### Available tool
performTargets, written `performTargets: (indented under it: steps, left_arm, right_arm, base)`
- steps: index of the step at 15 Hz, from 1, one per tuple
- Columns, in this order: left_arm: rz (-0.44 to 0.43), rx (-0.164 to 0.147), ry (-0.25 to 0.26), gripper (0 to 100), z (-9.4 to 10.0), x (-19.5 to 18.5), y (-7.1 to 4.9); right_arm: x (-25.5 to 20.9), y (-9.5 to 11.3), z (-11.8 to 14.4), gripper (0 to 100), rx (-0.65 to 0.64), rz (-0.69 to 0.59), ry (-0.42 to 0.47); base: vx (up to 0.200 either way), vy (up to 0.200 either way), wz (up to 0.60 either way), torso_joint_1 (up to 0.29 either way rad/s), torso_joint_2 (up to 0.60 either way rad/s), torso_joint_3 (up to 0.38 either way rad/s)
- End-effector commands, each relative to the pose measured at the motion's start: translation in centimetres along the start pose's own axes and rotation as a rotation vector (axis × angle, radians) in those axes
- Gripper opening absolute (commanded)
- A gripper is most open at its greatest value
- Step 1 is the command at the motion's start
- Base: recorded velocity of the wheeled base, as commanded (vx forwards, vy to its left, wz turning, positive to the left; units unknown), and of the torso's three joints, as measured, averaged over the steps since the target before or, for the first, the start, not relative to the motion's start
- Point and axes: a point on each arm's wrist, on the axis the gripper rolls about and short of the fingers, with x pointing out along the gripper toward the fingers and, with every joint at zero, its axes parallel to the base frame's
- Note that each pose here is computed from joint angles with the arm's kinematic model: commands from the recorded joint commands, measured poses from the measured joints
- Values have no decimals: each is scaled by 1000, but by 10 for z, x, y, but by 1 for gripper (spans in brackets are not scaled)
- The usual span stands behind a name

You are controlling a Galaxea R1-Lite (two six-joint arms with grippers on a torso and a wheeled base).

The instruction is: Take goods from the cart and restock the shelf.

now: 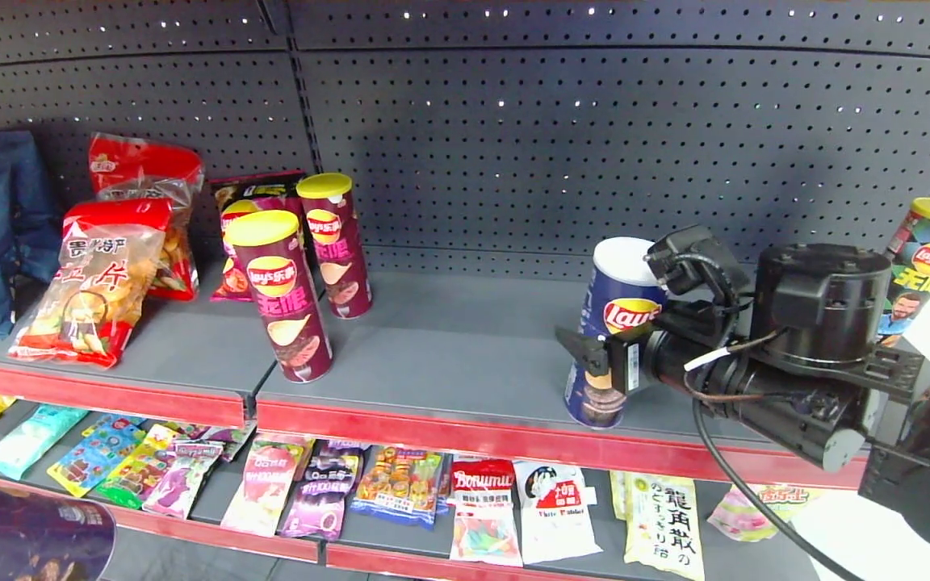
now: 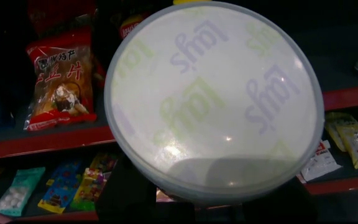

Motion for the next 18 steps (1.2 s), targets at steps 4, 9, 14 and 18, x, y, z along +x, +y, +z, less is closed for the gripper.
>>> performTargets:
  steps: [4,9,14,18]
  left_arm:
    - [-5,-2,6,0,-1,1,0]
    - [-13,-6,25,0,-3,4,0]
    - [-14,-7,38,0,-2,6,1]
    - [-16,-8,59,0,-2,11,2]
  right_arm:
    - [-17,1,4,100,4,5,-28]
    - [-66,-10,-11,100,-1,5,-30]
    - [-124,-21,-38,100,0,55,-46]
    - [-157,-52,-41,100,14,-49,-66]
  base:
    - [0,0,0,0,0,0]
    - [0,0,0,0,0,0]
    - [0,0,0,0,0,0]
    - [0,0,0,0,0,0]
